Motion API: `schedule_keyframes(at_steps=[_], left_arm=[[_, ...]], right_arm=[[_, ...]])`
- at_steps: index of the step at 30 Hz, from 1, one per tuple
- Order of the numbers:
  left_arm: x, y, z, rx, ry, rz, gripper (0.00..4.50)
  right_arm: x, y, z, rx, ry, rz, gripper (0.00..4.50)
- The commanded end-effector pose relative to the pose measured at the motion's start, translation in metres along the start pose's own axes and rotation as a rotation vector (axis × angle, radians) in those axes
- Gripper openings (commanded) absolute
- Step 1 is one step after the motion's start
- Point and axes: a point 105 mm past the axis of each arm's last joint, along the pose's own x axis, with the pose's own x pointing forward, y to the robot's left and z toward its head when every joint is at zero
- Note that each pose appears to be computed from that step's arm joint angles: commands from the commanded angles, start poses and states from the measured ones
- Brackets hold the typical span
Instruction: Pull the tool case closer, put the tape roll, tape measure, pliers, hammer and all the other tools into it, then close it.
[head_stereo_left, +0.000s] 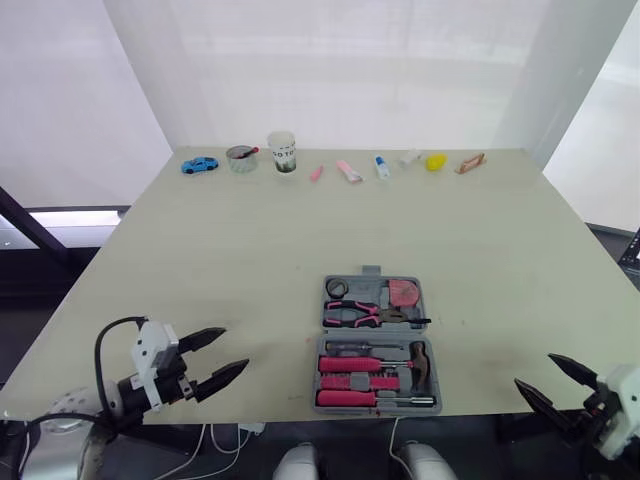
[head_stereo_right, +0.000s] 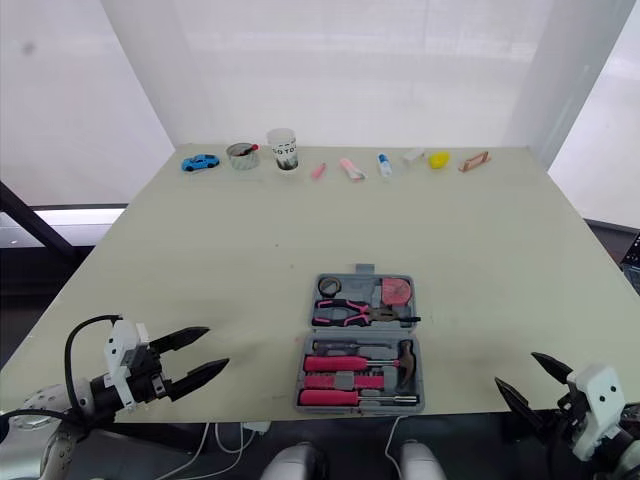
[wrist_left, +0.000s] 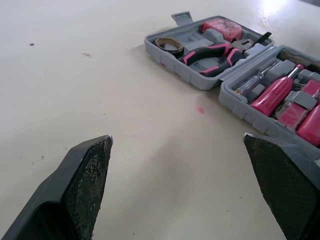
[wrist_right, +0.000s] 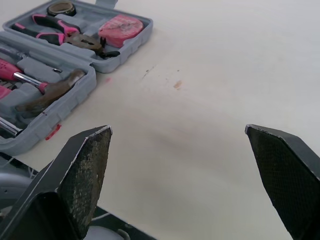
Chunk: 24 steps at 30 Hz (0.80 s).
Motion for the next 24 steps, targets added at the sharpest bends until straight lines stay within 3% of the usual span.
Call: schedule_keyframes(at_steps=[1,15,17,19,20,21,23,24], left_arm=[[0.004,-0.008,0.011,0.035,-0.019,-0.036,4.47],[0.068,-0.06,0.044,0.224,0.024,-0.51,4.47],[0.079,-0.067,0.047,0.232,0.016,-0.571,4.08],[0.089,-0.074,0.048,0.248,0.014,-0.637,3.32],[0.093,-0.077,0.049,0.253,0.013,-0.664,3.24],[0.098,-0.08,0.049,0.264,0.011,-0.693,2.66],[0.105,-0.087,0.048,0.28,0.012,-0.746,2.05],[0.109,-0.091,0.047,0.29,0.018,-0.777,1.96]], right_arm=[[-0.002,0.0,0.011,-0.034,-0.034,-0.009,4.5],[0.046,-0.005,0.043,-0.045,-0.084,0.095,4.5],[0.057,-0.005,0.045,-0.04,-0.072,0.131,4.5],[0.07,-0.006,0.046,-0.039,-0.049,0.165,4.5],[0.076,-0.007,0.046,-0.04,-0.038,0.175,4.5],[0.082,-0.008,0.047,-0.041,-0.028,0.19,4.5],[0.092,-0.009,0.047,-0.037,-0.007,0.214,4.5],[0.099,-0.01,0.048,-0.034,0.001,0.225,4.5]])
